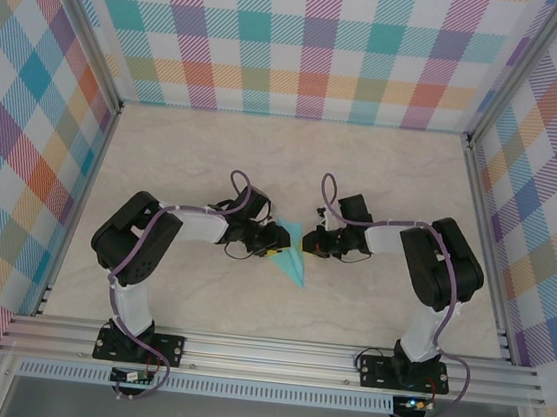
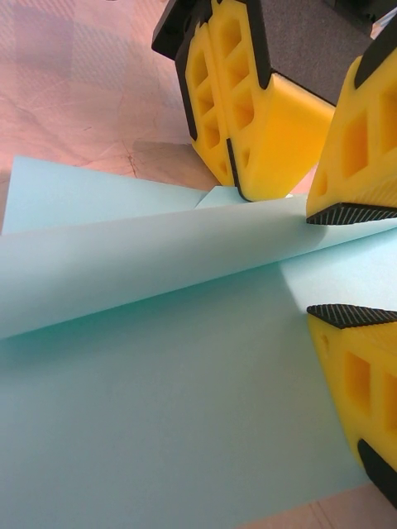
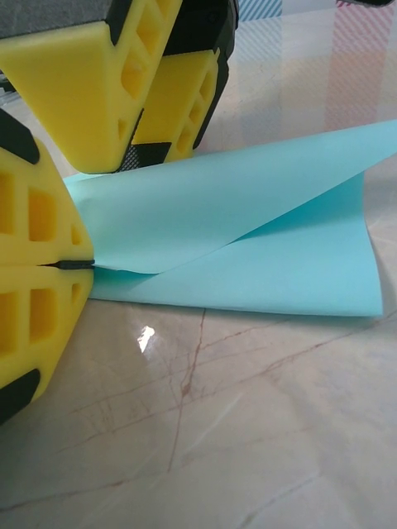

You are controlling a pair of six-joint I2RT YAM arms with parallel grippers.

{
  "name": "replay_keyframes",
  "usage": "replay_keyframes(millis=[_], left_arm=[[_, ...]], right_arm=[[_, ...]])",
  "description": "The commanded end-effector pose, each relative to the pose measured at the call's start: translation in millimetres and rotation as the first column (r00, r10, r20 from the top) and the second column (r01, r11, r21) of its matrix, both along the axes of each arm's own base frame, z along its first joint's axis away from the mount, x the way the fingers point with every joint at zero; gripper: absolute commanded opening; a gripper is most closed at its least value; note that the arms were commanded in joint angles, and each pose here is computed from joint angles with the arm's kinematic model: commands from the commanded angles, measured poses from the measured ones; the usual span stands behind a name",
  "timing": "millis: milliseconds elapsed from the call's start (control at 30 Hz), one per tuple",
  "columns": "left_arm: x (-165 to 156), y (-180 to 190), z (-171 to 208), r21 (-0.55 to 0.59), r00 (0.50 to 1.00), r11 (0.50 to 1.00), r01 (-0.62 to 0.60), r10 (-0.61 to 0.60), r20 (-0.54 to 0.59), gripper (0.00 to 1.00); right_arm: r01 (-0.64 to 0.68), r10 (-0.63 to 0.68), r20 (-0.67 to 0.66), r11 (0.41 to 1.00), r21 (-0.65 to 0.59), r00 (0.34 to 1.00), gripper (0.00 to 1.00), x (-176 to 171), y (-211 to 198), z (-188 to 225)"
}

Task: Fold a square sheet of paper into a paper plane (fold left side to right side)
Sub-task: Fourth fold the wing at the center of the table.

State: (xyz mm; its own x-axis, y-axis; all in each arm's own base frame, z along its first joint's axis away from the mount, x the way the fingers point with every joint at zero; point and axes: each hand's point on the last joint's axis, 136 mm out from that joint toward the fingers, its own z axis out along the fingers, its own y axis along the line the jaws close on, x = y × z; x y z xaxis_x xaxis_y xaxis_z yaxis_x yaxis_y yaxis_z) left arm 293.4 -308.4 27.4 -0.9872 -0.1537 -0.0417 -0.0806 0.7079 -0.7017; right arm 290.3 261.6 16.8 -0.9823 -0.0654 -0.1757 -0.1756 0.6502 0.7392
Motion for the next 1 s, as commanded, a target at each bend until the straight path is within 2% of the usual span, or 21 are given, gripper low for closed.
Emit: replay_keyframes(millis=[0, 300, 500, 667, 967], left_arm=[[-3.5, 3.6, -2.3, 0.039, 1.000, 0.999, 0.007, -0.007, 0.001, 0.34], [6.6, -6.4, 41.5, -0.020, 0.997, 1.000, 0.023, -0.021, 0.076, 0.35], [8.9, -16.5, 60.9, -0.077, 0.995, 0.996, 0.044, -0.037, 0.094, 0.26], [13.7, -25.7, 54.4, -0.092, 0.996, 0.994, 0.056, -0.049, 0.077, 0.20], [28.6, -34.4, 34.7, -0.072, 0.997, 0.996, 0.049, -0.044, 0.059, 0.18]], right_arm=[[-0.021, 0.020, -0.020, 0.998, -0.053, 1.000, 0.02, -7.0, -4.9, -8.0], [-0.024, 0.016, -0.064, 0.993, -0.116, 0.998, 0.02, -14.2, -12.3, -25.5], [-0.034, 0.026, -0.070, 0.992, -0.118, 0.997, 0.02, -16.1, -9.8, -28.3], [-0.043, 0.035, -0.071, 0.992, -0.122, 0.997, 0.02, -16.9, -7.6, -29.0], [-0.057, 0.048, -0.064, 0.989, -0.137, 0.997, 0.02, -18.0, -6.2, -29.2]])
